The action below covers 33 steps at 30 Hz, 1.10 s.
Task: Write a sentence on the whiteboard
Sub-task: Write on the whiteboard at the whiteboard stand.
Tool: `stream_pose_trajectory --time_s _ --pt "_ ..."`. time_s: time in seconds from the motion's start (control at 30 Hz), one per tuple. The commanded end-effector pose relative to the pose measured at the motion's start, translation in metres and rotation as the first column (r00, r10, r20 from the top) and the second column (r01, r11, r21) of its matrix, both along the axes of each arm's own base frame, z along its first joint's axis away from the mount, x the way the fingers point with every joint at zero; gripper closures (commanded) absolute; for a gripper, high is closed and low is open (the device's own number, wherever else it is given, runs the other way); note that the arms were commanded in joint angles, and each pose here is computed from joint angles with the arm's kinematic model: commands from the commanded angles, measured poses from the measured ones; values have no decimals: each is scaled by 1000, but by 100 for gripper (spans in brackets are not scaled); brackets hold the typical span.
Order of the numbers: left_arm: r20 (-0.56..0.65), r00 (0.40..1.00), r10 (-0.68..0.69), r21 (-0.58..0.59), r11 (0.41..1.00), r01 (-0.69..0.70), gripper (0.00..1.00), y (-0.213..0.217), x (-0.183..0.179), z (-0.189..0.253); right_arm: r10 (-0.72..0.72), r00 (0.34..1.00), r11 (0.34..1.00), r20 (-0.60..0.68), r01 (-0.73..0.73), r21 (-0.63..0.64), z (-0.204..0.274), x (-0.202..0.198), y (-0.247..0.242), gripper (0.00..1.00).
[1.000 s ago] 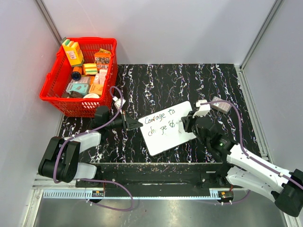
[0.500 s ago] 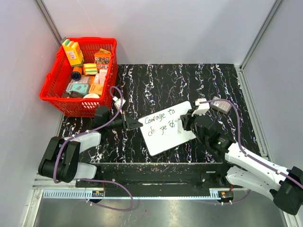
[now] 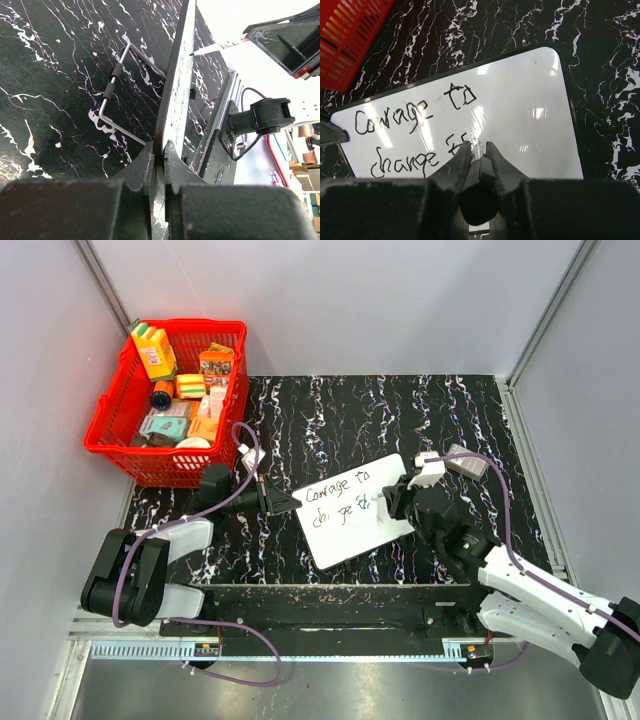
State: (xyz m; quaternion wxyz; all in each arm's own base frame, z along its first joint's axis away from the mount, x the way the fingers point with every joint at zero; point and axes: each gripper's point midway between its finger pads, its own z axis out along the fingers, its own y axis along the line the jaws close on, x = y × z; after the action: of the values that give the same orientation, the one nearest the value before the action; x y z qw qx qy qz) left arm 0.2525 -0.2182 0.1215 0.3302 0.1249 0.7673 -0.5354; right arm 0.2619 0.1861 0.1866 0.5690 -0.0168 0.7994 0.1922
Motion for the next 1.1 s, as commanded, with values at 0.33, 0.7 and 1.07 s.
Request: stream_pose_trajectory --time_s 0.33,0.7,1.07 --pt "122 990 76 86 992 -87 100 10 24 -10 -3 998 1000 -68 3 7 -23 -12 -8 100" --pt "121 990 74 87 993 -85 100 10 23 -11 -1 1000 998 -6 1 57 9 -10 -7 100" --pt "121 990 73 86 993 -84 100 10 23 -10 -34 997 998 72 30 57 41 6 -4 100"
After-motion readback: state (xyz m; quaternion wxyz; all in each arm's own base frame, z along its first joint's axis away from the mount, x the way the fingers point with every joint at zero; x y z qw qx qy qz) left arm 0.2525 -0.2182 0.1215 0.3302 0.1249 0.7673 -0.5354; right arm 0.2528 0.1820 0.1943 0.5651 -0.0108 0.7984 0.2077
